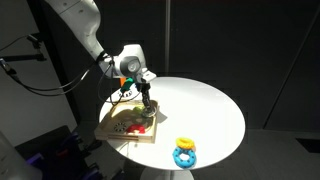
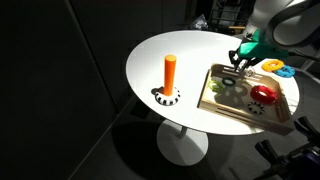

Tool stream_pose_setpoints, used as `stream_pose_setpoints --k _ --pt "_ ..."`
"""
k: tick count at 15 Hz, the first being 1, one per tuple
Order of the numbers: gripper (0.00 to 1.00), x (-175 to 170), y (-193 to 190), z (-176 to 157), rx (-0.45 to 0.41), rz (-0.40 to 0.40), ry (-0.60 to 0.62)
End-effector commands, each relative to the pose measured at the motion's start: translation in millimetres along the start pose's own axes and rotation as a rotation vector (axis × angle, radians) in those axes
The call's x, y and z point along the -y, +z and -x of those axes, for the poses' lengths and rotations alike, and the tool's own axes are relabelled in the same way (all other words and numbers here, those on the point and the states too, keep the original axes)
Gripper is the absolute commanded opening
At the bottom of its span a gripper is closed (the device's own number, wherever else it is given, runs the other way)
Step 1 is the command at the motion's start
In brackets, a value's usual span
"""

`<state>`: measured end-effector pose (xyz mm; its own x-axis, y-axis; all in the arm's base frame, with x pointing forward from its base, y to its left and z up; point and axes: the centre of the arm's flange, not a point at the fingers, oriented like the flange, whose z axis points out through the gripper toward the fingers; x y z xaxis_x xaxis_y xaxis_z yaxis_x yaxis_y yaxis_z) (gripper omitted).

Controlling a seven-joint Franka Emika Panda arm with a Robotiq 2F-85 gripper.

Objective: Remove the clear ring from the box and place it on the table.

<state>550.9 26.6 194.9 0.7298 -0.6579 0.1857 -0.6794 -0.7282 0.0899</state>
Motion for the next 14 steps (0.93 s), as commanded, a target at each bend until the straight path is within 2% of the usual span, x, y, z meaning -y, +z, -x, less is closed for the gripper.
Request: stream_pose_setpoints --k 1,8,14 --pt "0.09 -15 -28 -18 -0.053 0.015 0.025" --pt "0.09 -51 -16 -58 -0.104 0.097 0.086" --pt "0.09 -73 8 -67 -0.112 0.181 0.113"
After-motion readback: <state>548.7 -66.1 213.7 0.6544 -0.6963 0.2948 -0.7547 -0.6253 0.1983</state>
